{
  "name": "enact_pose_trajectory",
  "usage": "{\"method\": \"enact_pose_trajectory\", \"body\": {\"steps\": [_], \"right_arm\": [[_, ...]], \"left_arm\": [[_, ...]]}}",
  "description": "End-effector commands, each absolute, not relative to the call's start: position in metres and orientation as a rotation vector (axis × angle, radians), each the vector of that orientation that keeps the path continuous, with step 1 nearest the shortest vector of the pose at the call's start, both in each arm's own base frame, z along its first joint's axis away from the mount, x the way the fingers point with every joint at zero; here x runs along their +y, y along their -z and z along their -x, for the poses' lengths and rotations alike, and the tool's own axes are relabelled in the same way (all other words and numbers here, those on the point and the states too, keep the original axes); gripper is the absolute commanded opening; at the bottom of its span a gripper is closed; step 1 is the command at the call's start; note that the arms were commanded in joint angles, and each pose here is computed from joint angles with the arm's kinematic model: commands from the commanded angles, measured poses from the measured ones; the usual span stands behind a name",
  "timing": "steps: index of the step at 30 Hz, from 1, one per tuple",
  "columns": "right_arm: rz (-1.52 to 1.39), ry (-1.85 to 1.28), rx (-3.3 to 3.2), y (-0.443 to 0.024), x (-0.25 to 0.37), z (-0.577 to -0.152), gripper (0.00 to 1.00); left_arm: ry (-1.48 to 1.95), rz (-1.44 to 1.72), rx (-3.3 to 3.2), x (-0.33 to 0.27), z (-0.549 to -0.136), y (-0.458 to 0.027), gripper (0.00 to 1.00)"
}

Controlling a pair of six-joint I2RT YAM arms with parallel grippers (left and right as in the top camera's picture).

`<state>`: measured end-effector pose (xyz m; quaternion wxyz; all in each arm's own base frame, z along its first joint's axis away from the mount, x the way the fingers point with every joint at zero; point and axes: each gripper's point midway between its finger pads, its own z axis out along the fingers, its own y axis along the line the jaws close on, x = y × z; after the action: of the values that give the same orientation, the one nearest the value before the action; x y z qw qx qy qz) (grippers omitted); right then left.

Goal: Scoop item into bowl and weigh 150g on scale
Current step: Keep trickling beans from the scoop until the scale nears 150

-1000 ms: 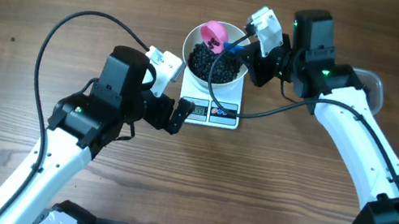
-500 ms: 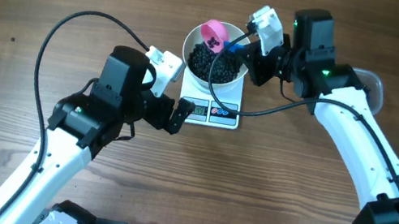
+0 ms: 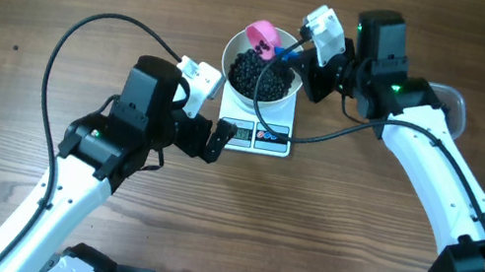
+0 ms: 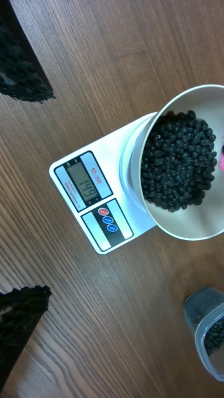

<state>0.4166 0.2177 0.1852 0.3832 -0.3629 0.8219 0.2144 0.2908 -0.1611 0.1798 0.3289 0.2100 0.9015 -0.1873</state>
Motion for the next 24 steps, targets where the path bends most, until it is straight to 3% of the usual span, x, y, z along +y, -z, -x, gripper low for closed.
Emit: {"method": "enact_pose_trajectory", "body": {"steps": [1,24], "right_arm": [[0.945,-0.517,2.049,-0.201,0.217,-0.416,0.04],[0.936,-0.479,1.998,-0.21,0.217,-0.426,0.04]], "left_arm": [[0.476,-0.573,2.338,-0.162,-0.293,-0.184,1.0],[0.476,-0.573,2.338,-0.162,-0.293,-0.184,1.0]]}}
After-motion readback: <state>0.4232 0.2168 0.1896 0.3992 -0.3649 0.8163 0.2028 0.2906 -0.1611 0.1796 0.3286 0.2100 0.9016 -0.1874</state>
